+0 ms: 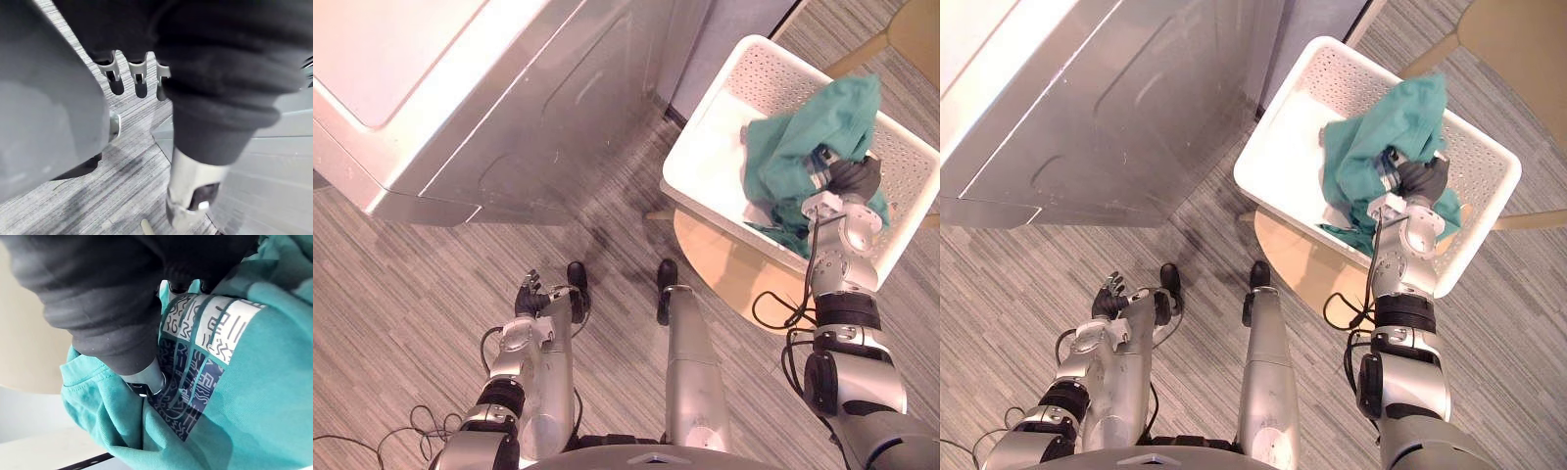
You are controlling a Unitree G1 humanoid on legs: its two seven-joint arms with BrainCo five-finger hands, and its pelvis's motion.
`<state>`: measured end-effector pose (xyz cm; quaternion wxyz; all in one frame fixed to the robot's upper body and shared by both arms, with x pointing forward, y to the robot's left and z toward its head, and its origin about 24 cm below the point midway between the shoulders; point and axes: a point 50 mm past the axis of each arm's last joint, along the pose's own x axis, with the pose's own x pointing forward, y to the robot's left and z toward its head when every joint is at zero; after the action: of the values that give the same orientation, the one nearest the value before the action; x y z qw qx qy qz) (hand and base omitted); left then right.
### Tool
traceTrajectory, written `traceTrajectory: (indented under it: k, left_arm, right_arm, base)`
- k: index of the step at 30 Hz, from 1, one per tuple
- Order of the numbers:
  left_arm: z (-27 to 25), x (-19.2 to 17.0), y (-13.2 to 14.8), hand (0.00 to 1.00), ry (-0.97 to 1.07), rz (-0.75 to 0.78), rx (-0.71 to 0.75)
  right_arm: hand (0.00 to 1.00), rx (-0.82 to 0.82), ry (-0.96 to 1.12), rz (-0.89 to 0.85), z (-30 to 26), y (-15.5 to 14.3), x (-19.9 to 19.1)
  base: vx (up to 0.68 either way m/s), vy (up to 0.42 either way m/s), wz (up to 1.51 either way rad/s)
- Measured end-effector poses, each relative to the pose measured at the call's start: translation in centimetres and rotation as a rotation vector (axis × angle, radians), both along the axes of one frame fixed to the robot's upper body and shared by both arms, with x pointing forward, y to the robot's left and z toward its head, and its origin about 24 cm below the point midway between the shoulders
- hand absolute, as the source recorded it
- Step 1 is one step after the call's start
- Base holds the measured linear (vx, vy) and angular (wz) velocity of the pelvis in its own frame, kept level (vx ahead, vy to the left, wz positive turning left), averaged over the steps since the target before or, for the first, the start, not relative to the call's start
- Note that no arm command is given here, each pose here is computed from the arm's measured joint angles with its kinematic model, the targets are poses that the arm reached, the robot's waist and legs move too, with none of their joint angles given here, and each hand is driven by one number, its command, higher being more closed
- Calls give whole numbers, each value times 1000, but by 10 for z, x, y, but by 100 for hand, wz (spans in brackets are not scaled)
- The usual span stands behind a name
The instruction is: Pick up the laundry basket with both hands and put the clothes into the washing machine.
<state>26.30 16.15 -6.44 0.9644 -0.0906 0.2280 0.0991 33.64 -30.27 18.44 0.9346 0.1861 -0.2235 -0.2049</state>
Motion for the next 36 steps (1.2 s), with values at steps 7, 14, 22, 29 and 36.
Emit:
traceTrajectory:
  k: [7, 14, 22, 29, 36]
  left_arm:
    - [-10, -11, -9, 0, 47, 13, -24]
    - [-30, -38, -11, 0, 147, 16, -23]
    - [-57, -82, -2, 0, 300, 108, -42]
    - [-81, -129, 20, 0, 463, 300, -86]
    - [-98, -192, 48, 0, 619, 642, -199]
  right_arm:
    - [100, 162, -198, 81, 6, 26, -19]
    - [100, 259, -269, 173, -13, 56, -50]
    - [100, 328, -206, 149, -54, 65, -88]
    - [100, 440, -155, 41, -89, 60, -125]
    - [100, 465, -145, -93, -102, 42, -146]
  base:
    - [57, -17, -6]
    - [51, -16, -6]
    - [55, -16, -1]
    - [144, 0, 13]
    - [109, -5, 20]
